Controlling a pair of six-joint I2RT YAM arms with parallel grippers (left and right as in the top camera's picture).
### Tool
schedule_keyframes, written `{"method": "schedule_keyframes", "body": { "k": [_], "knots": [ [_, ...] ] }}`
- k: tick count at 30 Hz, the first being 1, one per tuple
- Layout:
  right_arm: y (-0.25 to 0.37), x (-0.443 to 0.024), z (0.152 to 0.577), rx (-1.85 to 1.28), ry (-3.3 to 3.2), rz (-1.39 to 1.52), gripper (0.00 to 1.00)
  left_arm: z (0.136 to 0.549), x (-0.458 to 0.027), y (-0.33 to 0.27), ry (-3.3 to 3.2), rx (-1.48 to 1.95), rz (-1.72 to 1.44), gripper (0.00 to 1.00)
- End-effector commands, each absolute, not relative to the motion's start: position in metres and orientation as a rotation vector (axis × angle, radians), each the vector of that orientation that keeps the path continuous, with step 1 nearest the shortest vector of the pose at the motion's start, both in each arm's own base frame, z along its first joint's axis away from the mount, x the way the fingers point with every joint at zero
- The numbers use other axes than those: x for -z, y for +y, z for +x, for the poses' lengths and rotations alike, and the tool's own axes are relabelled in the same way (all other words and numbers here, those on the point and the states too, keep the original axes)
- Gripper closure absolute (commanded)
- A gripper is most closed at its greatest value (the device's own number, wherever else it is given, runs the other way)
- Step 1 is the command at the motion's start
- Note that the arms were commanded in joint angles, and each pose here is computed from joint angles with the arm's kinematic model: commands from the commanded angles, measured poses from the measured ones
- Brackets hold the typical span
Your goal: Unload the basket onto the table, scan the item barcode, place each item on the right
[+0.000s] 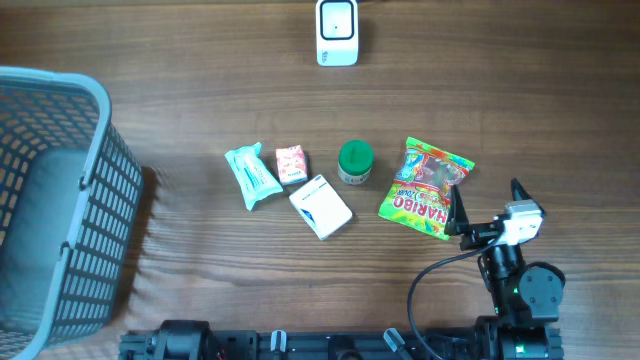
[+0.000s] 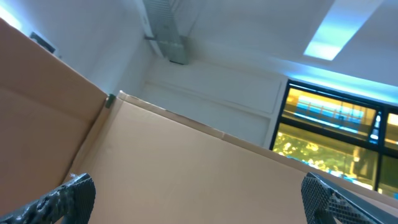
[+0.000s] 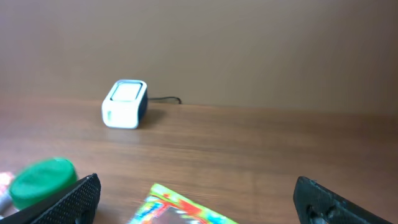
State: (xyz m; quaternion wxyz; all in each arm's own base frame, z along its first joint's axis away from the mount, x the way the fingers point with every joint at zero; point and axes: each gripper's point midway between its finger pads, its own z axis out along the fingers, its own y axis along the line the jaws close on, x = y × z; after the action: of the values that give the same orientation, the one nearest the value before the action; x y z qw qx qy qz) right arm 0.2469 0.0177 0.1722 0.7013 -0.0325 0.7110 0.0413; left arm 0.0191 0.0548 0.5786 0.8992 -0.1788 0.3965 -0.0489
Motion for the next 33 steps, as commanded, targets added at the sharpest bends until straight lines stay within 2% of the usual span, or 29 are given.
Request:
{"method": "schedule_keyframes", "body": {
  "k": [1, 6, 11, 13, 16, 18, 21, 25, 30, 33],
  "knots": [
    [0.023, -0.165, 0.248, -0.331, 1.619, 0.136, 0.0, 0.027, -0.575, 0.047, 0.833, 0.119, -0.335, 0.0],
    [0.056, -0.121, 0.248, -0.804, 1.824, 0.429, 0.0, 0.028, -0.558, 0.047, 0.817, 0.126, -0.337, 0.0],
    [0.067, -0.073, 0.241, -1.016, 2.003, 0.789, 0.0, 0.023, -0.538, 0.061, 0.765, 0.189, -0.427, 0.0],
    [0.091, -0.086, 0.238, -1.116, 2.033, 0.555, 0.0, 0.02, -0.535, 0.075, 0.746, 0.164, -0.506, 0.0],
    [0.103, -0.098, 0.239, -1.174, 2.087, 0.48, 0.0, 0.012, -0.532, 0.076, 0.726, 0.174, -0.512, 0.0],
    [0.114, -0.131, 0.246, -1.201, 2.073, 0.342, 0.01, 0.003, -0.526, 0.077, 0.703, 0.18, -0.512, 0.0],
    [0.125, -0.192, 0.263, -1.058, 2.108, 0.169, 0.01, 0.001, -0.522, 0.078, 0.676, 0.188, -0.511, 0.0],
    [0.115, -0.229, 0.277, -0.605, 2.279, 0.221, 0.0, 0.008, -0.509, 0.095, 0.653, 0.145, -0.624, 0.0],
    [0.145, -0.234, 0.292, -0.378, 2.474, 0.198, 0.0, 0.067, -0.43, 0.09, 1.05, 0.059, -0.665, 0.0],
    [0.187, -0.214, 0.284, -0.57, 2.629, 0.087, 0.0, 0.109, -0.392, 0.043, 1.286, 0.17, -0.436, 0.0]
  ]
}}
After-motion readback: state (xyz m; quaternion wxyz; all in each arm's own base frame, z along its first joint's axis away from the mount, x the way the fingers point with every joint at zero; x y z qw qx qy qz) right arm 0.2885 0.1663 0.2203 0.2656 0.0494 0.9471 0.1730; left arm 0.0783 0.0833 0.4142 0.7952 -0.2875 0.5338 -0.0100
